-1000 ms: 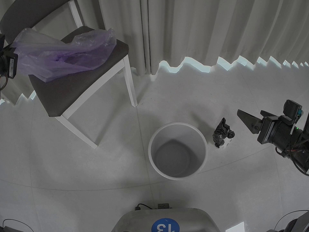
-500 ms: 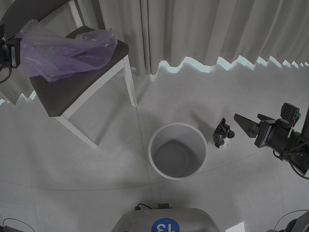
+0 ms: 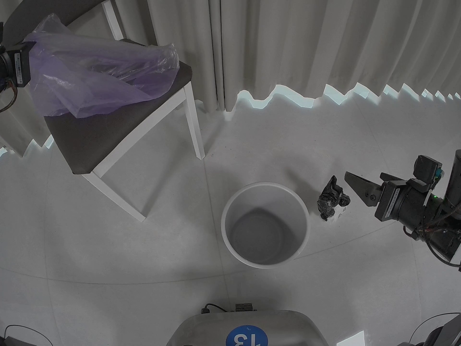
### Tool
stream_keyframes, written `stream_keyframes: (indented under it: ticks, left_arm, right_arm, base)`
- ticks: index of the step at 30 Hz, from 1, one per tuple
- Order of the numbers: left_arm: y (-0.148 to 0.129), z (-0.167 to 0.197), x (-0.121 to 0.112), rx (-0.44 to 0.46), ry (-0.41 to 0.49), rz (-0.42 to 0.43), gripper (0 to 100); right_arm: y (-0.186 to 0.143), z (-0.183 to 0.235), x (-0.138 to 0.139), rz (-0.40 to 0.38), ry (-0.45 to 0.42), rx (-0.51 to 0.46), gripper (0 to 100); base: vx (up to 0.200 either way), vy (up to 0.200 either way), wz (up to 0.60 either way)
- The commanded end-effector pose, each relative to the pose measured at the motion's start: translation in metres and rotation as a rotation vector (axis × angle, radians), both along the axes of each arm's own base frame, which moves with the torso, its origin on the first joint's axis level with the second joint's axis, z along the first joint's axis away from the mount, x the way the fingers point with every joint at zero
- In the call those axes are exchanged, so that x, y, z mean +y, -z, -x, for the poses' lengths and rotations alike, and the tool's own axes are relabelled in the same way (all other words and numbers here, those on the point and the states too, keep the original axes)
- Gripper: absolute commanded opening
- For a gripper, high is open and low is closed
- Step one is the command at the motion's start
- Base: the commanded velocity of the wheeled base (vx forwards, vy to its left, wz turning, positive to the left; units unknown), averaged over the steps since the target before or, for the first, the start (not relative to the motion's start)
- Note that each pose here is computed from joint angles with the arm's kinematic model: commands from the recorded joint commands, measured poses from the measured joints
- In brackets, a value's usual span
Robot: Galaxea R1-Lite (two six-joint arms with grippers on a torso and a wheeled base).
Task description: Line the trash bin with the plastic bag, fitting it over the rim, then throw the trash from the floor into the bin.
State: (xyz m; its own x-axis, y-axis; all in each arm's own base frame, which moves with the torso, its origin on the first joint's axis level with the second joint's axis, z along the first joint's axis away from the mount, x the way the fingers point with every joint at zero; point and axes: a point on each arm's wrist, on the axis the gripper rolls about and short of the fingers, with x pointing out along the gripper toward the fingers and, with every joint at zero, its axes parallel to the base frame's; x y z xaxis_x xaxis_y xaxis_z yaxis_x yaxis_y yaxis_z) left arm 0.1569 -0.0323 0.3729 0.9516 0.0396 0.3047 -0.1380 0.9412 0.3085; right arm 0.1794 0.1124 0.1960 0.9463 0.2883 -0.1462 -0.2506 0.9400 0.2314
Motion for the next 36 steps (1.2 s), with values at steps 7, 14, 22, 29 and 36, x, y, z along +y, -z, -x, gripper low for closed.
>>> stream_keyframes:
  ticks: [7, 14, 22, 29, 36]
  left_arm:
    - [-0.006, 0.007, -0.006, -0.026, 0.070, 0.035, 0]
    - [-0.013, 0.020, -0.015, -0.058, 0.215, 0.115, 0]
    - [-0.018, 0.037, -0.023, -0.058, 0.357, 0.172, 0]
    - [-0.025, 0.040, -0.029, -0.057, 0.414, 0.185, 0]
    - [-0.026, 0.044, -0.029, -0.064, 0.447, 0.183, 0]
  right_arm:
    - [0.004, -0.010, 0.011, -0.065, -0.011, -0.019, 100]
    - [0.010, -0.013, 0.030, -0.162, -0.060, -0.009, 100]
    - [0.010, -0.011, 0.041, -0.246, -0.113, 0.031, 100]
    - [0.009, -0.022, 0.055, -0.250, -0.141, 0.038, 100]
    - [0.015, -0.034, 0.068, -0.239, -0.152, 0.058, 100]
  base:
    - [0.000, 0.000, 0.00]
    - [0.000, 0.000, 0.00]
    - [0.000, 0.000, 0.00]
    - [0.000, 0.000, 0.00]
    - [0.000, 0.000, 0.00]
